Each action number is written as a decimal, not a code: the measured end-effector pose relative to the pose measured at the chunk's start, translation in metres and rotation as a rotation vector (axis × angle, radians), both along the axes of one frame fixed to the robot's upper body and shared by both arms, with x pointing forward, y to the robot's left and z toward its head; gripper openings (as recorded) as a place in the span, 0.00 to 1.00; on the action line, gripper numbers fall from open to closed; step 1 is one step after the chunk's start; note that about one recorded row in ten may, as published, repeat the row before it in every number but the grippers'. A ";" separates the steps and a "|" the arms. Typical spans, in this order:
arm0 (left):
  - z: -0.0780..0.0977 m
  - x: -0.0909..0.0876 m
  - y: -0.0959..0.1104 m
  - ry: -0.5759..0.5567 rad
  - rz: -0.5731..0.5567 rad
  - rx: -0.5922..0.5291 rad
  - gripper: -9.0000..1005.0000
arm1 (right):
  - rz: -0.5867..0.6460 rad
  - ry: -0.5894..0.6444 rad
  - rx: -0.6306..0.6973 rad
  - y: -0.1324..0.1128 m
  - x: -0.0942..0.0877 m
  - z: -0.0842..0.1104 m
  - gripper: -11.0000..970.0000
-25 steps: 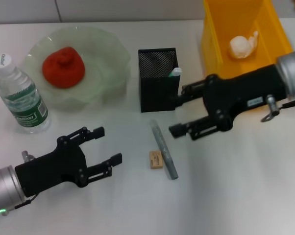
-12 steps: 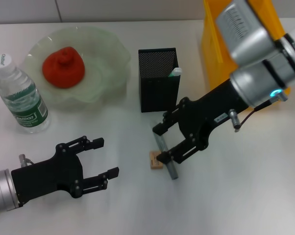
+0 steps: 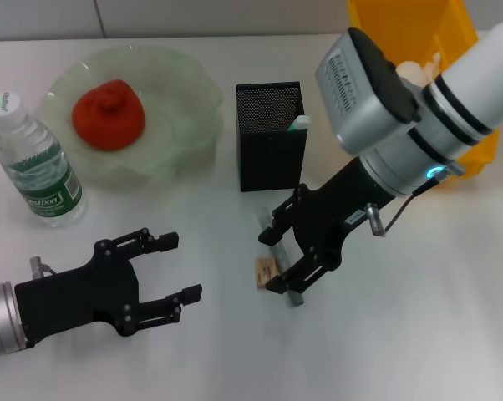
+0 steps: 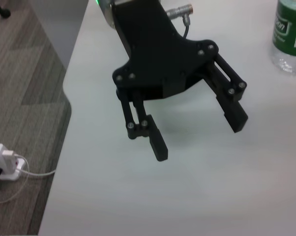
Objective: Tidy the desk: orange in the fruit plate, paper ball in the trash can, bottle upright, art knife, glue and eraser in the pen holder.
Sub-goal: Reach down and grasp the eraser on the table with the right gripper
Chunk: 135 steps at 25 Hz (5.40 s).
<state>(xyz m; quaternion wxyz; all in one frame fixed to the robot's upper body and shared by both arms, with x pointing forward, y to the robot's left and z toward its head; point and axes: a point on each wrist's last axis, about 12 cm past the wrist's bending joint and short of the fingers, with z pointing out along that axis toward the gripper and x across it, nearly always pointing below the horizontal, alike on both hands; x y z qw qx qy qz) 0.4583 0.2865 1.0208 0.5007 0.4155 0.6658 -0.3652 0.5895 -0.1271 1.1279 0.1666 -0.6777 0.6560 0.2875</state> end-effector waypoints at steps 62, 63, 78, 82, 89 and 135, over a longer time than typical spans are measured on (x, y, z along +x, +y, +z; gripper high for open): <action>-0.009 -0.025 0.025 0.035 0.130 -0.003 0.78 | 0.026 -0.104 -0.094 0.025 -0.002 -0.027 0.70; -0.009 -0.027 0.028 0.037 0.133 0.001 0.78 | 0.027 -0.104 -0.093 0.025 -0.002 -0.027 0.70; -0.001 -0.041 0.058 0.048 0.135 0.009 0.78 | 0.041 -0.103 -0.101 0.026 -0.004 -0.027 0.67; -0.001 -0.042 0.059 0.050 0.133 0.013 0.78 | 0.047 -0.104 -0.104 0.027 -0.005 -0.028 0.67; -0.001 -0.043 0.059 0.048 0.134 0.013 0.78 | 0.049 -0.106 -0.101 0.028 -0.004 -0.028 0.66; -0.002 -0.045 0.059 0.049 0.136 0.013 0.77 | 0.037 -0.127 -0.111 0.029 -0.003 -0.030 0.45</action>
